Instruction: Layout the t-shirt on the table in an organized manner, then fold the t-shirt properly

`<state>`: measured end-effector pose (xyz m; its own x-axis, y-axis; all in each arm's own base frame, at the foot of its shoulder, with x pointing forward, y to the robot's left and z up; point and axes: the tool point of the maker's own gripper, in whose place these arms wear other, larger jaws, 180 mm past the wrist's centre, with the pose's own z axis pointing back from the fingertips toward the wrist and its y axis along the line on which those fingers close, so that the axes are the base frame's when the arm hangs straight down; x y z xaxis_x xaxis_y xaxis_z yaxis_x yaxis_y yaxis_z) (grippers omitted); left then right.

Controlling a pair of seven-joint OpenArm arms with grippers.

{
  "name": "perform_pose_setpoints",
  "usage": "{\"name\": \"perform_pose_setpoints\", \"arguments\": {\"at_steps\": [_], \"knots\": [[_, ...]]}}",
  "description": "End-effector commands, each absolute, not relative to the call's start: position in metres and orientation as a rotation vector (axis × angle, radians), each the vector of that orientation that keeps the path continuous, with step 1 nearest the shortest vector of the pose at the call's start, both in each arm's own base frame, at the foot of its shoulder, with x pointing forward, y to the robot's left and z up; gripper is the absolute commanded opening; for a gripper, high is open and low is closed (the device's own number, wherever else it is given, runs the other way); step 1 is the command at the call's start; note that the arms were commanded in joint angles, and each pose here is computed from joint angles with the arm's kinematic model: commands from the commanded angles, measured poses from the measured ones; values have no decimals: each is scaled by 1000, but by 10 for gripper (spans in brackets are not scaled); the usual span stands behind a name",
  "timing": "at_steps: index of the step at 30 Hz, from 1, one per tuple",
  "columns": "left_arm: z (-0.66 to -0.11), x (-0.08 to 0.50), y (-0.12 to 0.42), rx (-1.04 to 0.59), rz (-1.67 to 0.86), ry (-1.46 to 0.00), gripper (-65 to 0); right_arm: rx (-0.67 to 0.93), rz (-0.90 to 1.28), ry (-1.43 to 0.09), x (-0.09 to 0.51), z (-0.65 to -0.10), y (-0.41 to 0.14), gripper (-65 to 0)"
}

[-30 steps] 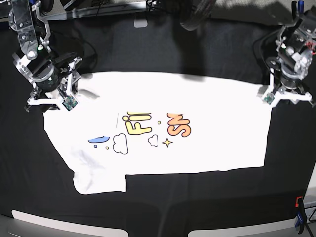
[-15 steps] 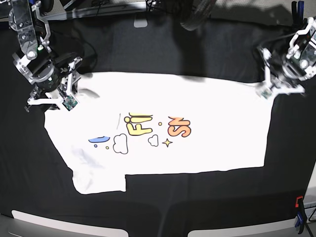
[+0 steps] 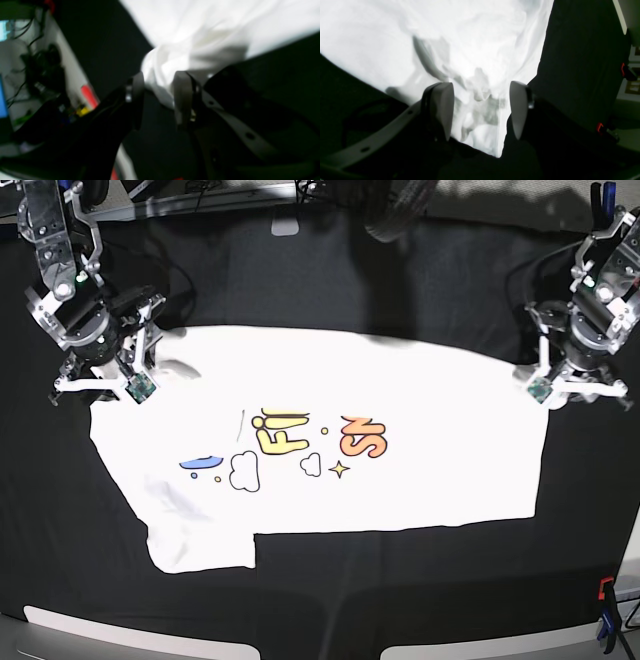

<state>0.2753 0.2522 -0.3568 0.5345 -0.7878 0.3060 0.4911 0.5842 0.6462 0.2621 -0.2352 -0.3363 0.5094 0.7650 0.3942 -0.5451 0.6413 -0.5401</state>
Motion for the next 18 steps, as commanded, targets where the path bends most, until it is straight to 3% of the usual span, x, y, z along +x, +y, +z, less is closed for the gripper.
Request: {"name": "perform_pose_setpoints", "arguments": {"at_steps": [1, 7, 12, 18], "knots": [[-346, 283, 263, 578, -796, -642, -460, -395, 811, -691, 269, -325, -238, -308], [-374, 266, 280, 567, -874, -482, -460, -395, 811, -691, 269, -325, -238, -308], [-360, 281, 267, 559, -842, -612, -460, -395, 812, -691, 269, -325, -238, -308], [-359, 278, 256, 525, -890, -605, -460, -395, 811, -691, 269, -325, -238, -308]]}}
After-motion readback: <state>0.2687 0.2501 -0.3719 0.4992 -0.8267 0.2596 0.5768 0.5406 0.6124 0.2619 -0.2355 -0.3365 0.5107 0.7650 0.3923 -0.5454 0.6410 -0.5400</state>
